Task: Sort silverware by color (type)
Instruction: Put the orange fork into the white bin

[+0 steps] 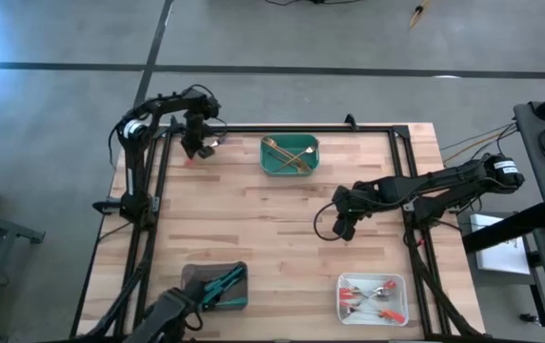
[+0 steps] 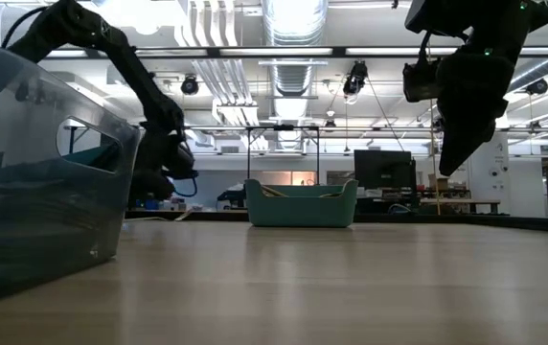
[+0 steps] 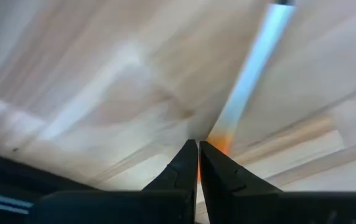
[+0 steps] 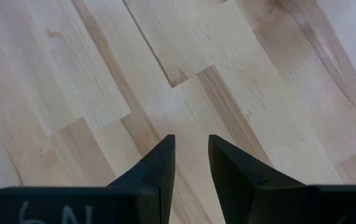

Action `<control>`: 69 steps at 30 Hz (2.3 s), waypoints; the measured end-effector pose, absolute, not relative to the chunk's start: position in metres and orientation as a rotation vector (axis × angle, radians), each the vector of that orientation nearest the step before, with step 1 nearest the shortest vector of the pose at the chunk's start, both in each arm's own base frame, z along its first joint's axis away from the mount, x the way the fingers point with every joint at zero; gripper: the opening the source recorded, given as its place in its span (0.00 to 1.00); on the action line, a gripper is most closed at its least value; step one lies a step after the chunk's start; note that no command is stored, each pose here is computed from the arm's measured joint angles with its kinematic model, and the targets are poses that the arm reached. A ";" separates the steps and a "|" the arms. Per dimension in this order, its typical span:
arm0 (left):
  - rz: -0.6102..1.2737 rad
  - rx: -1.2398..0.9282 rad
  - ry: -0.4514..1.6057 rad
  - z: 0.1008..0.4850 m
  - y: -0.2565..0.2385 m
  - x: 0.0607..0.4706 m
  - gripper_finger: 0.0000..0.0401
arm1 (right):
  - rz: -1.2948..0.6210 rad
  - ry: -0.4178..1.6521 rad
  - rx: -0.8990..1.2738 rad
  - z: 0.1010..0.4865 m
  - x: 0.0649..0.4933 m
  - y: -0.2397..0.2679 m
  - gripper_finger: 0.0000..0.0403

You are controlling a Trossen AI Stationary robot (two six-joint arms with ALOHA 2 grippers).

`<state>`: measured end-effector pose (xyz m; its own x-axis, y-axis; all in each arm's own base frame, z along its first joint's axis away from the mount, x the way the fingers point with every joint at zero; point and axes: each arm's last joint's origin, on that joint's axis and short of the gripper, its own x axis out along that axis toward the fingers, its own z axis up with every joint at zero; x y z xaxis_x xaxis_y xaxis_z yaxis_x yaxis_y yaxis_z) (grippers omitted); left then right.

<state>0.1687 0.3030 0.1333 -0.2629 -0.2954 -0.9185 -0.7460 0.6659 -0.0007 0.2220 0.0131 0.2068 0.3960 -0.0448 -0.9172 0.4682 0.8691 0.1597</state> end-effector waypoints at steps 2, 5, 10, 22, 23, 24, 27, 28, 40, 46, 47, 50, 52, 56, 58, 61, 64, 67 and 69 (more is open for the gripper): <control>0.518 -0.788 1.851 0.133 0.297 0.179 0.00 | -0.340 1.124 0.430 0.207 0.222 0.012 0.22; 0.473 -0.726 1.867 0.133 0.286 0.197 0.00 | -0.340 1.124 0.430 0.207 0.222 0.012 0.22; 0.373 -0.660 1.854 0.132 0.264 0.227 0.00 | -0.340 1.124 0.430 0.207 0.222 0.012 0.22; 0.271 -0.518 1.839 0.133 0.223 0.272 0.00 | -0.340 1.124 0.430 0.207 0.222 0.012 0.22; 0.269 -0.521 1.835 0.133 0.223 0.272 0.00 | -0.339 1.124 0.430 0.207 0.222 0.012 0.22; 0.269 -0.526 1.833 0.133 0.224 0.272 0.00 | -0.339 1.124 0.430 0.207 0.222 0.012 0.22; 0.285 -0.551 1.819 0.135 0.228 0.269 0.00 | -0.340 1.124 0.430 0.207 0.222 0.012 0.22; 0.291 -0.558 1.806 0.136 0.229 0.269 0.00 | -0.339 1.124 0.430 0.207 0.222 0.012 0.22; 0.348 -0.641 1.749 0.163 0.226 0.262 0.13 | -0.330 1.127 0.385 0.207 0.222 0.003 0.22; 0.461 -0.690 1.673 0.163 0.230 0.267 0.29 | -0.342 1.119 0.350 0.212 0.217 -0.013 0.22; 0.491 -0.699 1.646 0.162 0.231 0.268 0.31 | -0.348 1.117 0.350 0.213 0.216 -0.016 0.22; 0.575 -0.731 1.590 0.161 0.235 0.272 0.37 | -0.381 1.124 0.361 0.217 0.208 -0.025 0.22; 0.677 -0.741 1.553 0.161 0.238 0.273 0.39 | -0.406 1.131 0.374 0.220 0.202 -0.030 0.22; 0.829 -0.742 1.529 0.161 0.244 0.271 0.39 | -0.453 1.136 0.403 0.224 0.192 -0.039 0.22; 0.877 -0.759 1.507 0.159 0.246 0.270 0.39 | -0.467 1.136 0.408 0.226 0.189 -0.043 0.22; 0.939 -0.802 1.436 0.156 0.253 0.271 0.38 | -0.464 1.137 0.387 0.226 0.187 -0.047 0.22; 1.023 -0.857 1.385 0.148 0.257 0.268 0.37 | -0.463 1.138 0.374 0.227 0.186 -0.051 0.22; 1.120 -0.920 1.338 0.140 0.255 0.262 0.36 | -0.473 1.140 0.376 0.227 0.184 -0.054 0.22; 1.138 -0.947 1.329 0.133 0.253 0.259 0.36 | -0.480 1.143 0.380 0.227 0.184 -0.055 0.22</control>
